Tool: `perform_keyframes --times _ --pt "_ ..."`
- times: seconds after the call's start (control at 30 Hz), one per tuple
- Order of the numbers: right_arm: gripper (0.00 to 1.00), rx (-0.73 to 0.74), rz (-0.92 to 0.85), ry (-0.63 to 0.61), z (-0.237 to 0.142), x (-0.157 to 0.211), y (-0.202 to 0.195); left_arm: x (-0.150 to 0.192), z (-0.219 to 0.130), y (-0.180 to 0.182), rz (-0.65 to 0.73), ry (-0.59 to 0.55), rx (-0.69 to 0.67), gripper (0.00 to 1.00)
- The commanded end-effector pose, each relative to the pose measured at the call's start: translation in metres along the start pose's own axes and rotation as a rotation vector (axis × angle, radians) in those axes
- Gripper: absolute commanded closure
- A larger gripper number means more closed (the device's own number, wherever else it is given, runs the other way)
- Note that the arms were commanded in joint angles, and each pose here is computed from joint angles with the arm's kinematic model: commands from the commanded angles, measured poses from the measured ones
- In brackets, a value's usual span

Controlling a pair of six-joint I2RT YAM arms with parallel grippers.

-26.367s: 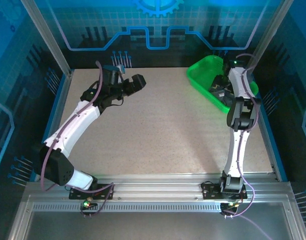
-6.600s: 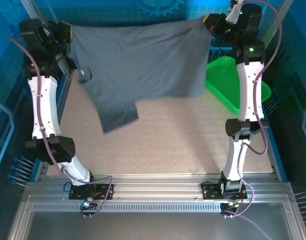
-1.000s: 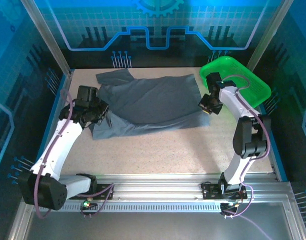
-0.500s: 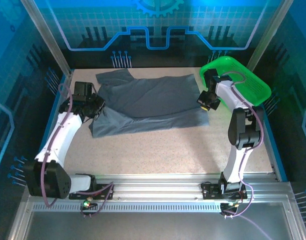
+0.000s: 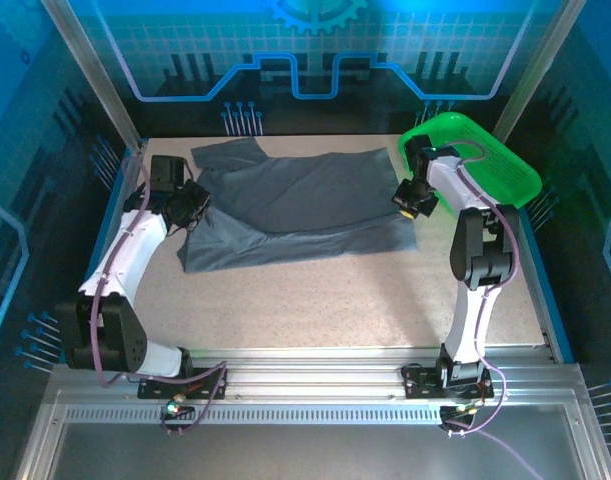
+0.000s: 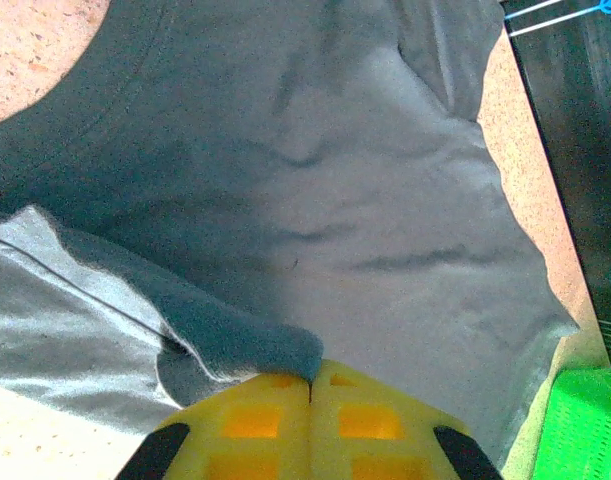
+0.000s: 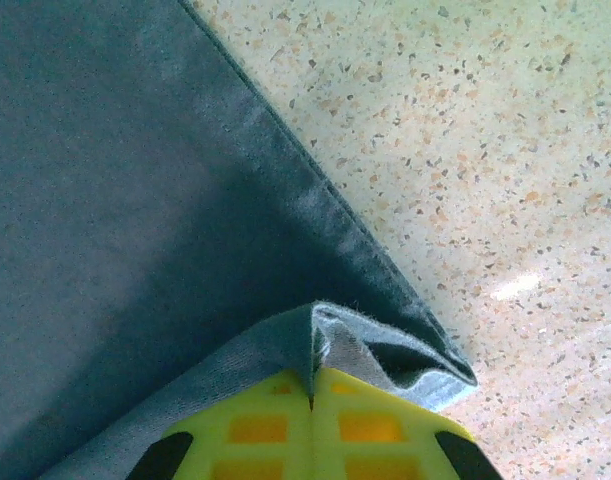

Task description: Fold and stack the t-shirts

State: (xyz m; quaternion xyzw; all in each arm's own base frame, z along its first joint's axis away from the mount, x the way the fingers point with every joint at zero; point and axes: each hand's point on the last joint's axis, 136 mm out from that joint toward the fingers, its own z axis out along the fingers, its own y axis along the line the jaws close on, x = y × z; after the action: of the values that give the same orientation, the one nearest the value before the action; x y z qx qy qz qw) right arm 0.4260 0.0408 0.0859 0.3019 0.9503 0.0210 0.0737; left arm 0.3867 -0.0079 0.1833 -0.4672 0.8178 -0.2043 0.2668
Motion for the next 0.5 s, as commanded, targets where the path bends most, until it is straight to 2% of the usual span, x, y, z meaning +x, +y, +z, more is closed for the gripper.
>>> perform_keyframes --times 0.0,0.47 --pt "1.00 0.014 0.019 0.018 0.003 -0.005 -0.003 -0.011 0.003 -0.009 0.028 -0.011 0.026 1.00" --pt "1.00 0.006 -0.026 0.039 0.020 -0.016 0.010 -0.025 0.039 -0.004 0.022 -0.004 -0.015 1.00"
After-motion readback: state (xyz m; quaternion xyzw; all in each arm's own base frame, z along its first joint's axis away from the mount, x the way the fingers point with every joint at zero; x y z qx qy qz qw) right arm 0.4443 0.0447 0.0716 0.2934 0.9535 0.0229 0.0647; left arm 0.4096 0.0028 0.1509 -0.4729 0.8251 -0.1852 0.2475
